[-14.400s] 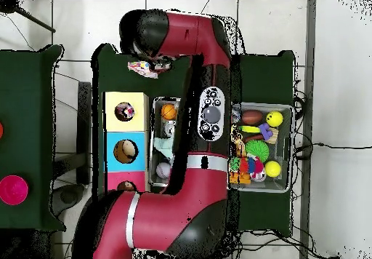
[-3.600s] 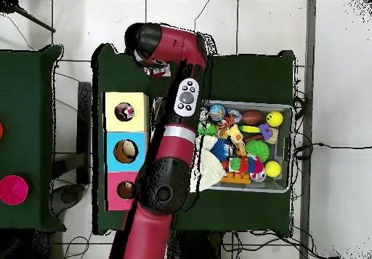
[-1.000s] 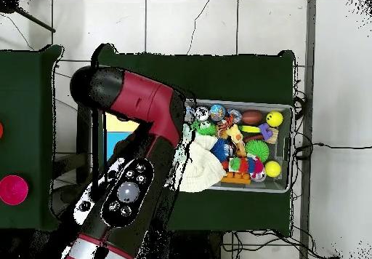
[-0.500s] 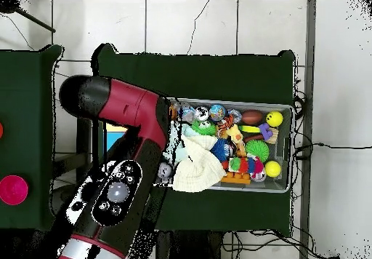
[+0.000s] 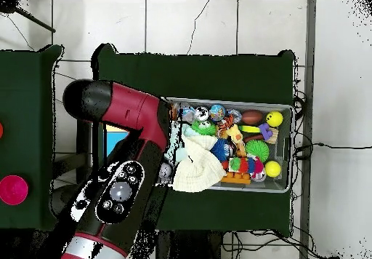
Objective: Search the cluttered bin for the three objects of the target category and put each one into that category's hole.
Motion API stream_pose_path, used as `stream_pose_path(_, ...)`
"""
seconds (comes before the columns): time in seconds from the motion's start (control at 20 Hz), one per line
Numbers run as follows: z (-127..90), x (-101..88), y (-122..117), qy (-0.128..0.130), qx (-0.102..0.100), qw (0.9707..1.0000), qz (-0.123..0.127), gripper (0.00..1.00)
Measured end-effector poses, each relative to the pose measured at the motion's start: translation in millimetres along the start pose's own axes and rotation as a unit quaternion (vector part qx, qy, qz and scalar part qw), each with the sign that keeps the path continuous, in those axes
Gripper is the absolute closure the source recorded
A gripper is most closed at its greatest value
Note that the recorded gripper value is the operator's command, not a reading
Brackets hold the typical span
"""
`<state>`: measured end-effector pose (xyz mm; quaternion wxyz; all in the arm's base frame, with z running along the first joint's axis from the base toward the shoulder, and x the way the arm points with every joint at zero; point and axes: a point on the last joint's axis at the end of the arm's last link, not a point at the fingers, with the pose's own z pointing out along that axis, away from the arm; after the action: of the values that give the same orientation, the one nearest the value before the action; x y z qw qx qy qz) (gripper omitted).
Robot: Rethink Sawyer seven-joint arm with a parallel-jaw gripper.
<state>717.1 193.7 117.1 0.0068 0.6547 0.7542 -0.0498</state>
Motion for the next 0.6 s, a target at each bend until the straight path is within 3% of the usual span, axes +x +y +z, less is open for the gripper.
stream_pose_path(0.3, 12.9, 0.1, -11.0, 0.006, 0.015, 0.9999, 0.005, 1.0)
stream_pose_path(0.6, 11.9, 10.4, -12.8, 0.007, 0.014, 0.9999, -0.001, 1.0)
